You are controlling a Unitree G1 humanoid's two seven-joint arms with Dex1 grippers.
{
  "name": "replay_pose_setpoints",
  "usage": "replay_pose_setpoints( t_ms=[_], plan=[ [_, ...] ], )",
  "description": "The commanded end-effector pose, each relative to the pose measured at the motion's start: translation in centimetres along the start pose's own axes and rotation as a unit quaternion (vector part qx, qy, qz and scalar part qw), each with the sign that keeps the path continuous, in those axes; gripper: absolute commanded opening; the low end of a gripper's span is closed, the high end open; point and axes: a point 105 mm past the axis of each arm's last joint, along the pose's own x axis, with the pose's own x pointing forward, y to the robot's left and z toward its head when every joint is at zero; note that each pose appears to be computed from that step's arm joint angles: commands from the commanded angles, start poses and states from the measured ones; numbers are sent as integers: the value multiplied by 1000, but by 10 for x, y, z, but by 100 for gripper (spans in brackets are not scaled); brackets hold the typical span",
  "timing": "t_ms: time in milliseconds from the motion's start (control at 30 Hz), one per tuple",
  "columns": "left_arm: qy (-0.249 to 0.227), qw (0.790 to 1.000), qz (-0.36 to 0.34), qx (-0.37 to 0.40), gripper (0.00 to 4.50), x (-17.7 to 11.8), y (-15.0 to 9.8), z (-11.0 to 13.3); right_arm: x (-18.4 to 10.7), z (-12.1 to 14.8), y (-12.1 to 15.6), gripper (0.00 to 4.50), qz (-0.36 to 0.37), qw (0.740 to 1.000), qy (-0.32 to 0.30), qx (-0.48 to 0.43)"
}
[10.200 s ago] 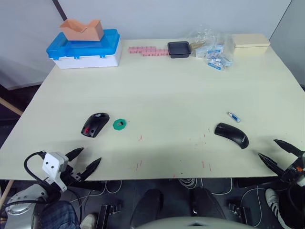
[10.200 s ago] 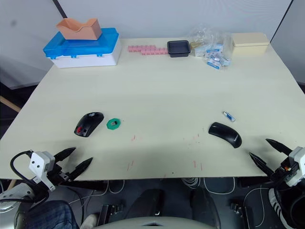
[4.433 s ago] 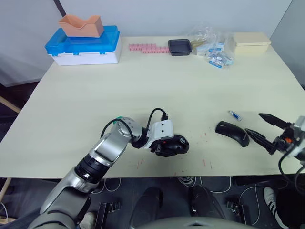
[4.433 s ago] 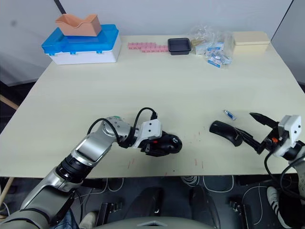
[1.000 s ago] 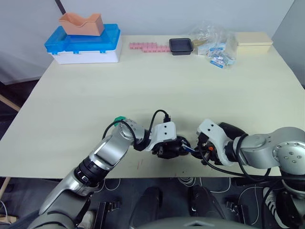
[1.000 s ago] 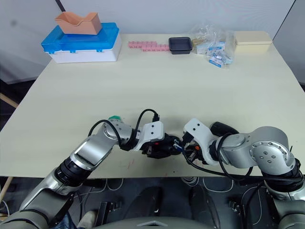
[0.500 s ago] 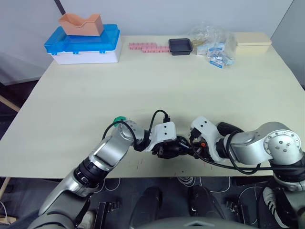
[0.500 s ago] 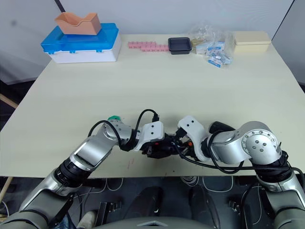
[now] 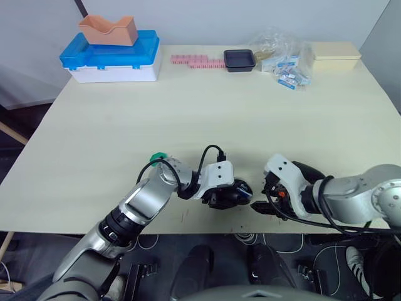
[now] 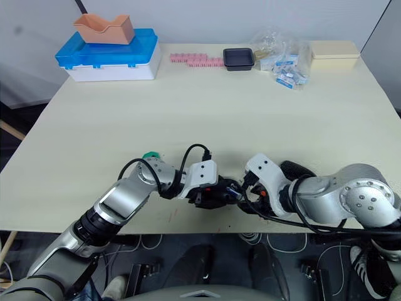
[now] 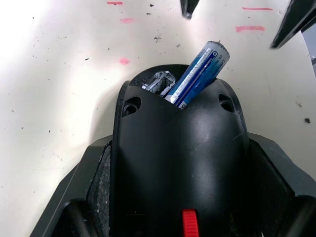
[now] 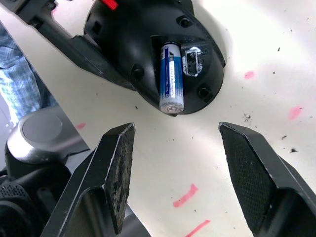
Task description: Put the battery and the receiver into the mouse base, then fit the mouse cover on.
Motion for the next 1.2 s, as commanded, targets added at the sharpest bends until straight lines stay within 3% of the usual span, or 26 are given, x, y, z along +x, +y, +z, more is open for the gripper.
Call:
replay_pose_setpoints(
  t_ms=[33, 167, 267, 300, 367, 433, 833, 1200],
  plan=[
    [6, 1000, -20, -6, 295, 7, -6, -4, -10, 16, 0, 285, 2, 996, -85, -36],
    [6, 1000, -22, -4, 295, 7, -5, -4, -14, 18, 3, 285, 27, 981, -179, -65],
    [6, 1000, -23, -2, 295, 7, -5, -3, -12, 9, 0, 192, 30, 974, -209, -87],
    [5, 1000, -23, -2, 295, 7, -5, -3, -11, 7, -1, 181, 31, 971, -217, -91],
    [5, 1000, -23, -2, 295, 7, -5, -3, -11, 8, 0, 60, 39, 960, -255, -107],
    [5, 1000, -24, -2, 295, 7, -5, -3, -6, 4, 1, 17, 41, 950, -274, -146],
    [5, 1000, -24, -4, 295, 9, -6, -2, 18, -12, -6, 17, 66, 936, -321, -131],
    [3, 1000, -25, -5, 295, 11, -7, -2, 39, -29, -9, 17, 67, 943, -300, -128]
  ],
)
